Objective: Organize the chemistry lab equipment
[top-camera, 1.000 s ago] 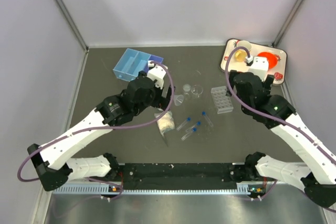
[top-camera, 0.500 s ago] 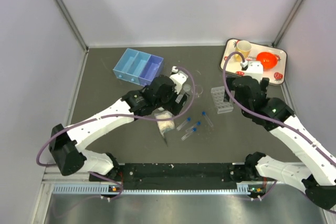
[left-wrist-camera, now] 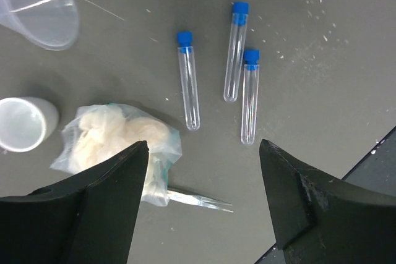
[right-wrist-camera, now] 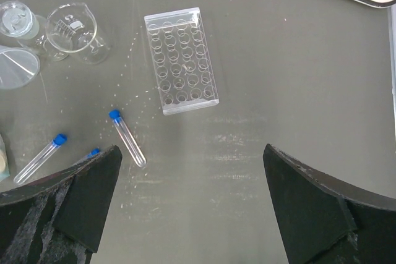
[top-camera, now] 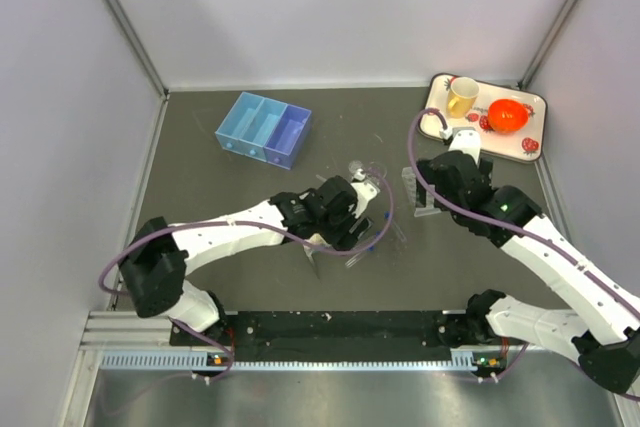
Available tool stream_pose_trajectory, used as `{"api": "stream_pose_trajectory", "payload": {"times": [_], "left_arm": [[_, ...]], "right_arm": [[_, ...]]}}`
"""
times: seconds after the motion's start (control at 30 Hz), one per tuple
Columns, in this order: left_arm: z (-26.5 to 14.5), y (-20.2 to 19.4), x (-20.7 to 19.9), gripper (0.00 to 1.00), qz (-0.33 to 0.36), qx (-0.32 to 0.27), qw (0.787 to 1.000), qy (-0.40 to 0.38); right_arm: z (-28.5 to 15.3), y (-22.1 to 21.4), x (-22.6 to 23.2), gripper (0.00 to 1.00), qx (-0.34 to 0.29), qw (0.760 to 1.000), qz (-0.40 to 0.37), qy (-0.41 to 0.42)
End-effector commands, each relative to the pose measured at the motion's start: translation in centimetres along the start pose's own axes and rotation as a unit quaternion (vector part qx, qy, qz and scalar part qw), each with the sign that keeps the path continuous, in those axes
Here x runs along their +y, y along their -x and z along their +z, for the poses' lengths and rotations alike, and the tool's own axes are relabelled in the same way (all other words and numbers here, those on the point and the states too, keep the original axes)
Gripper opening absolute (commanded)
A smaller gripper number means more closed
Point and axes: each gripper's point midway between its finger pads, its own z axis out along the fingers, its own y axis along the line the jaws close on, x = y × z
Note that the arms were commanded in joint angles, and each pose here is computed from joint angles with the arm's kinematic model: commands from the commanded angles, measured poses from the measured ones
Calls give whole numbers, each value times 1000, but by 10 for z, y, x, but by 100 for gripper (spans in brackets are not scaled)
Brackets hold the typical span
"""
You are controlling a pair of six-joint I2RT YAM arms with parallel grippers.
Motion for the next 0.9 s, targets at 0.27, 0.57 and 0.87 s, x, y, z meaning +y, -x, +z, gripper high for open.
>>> {"api": "stream_pose_trajectory", "payload": {"times": [0.27,0.57,0.87], "left_arm": [[45,-17,1,72,-7,19,999,25],[71,-35,6,63,-11,50,999,18],[83,-47,14,49,-7,71,997,19]], "right_arm": [[-7,-4,-1,99,-12,999,25,21],[-5,-9,0,99,-6,999,23,23],[-5,-11,-1,99,-4,999,22,23]]}}
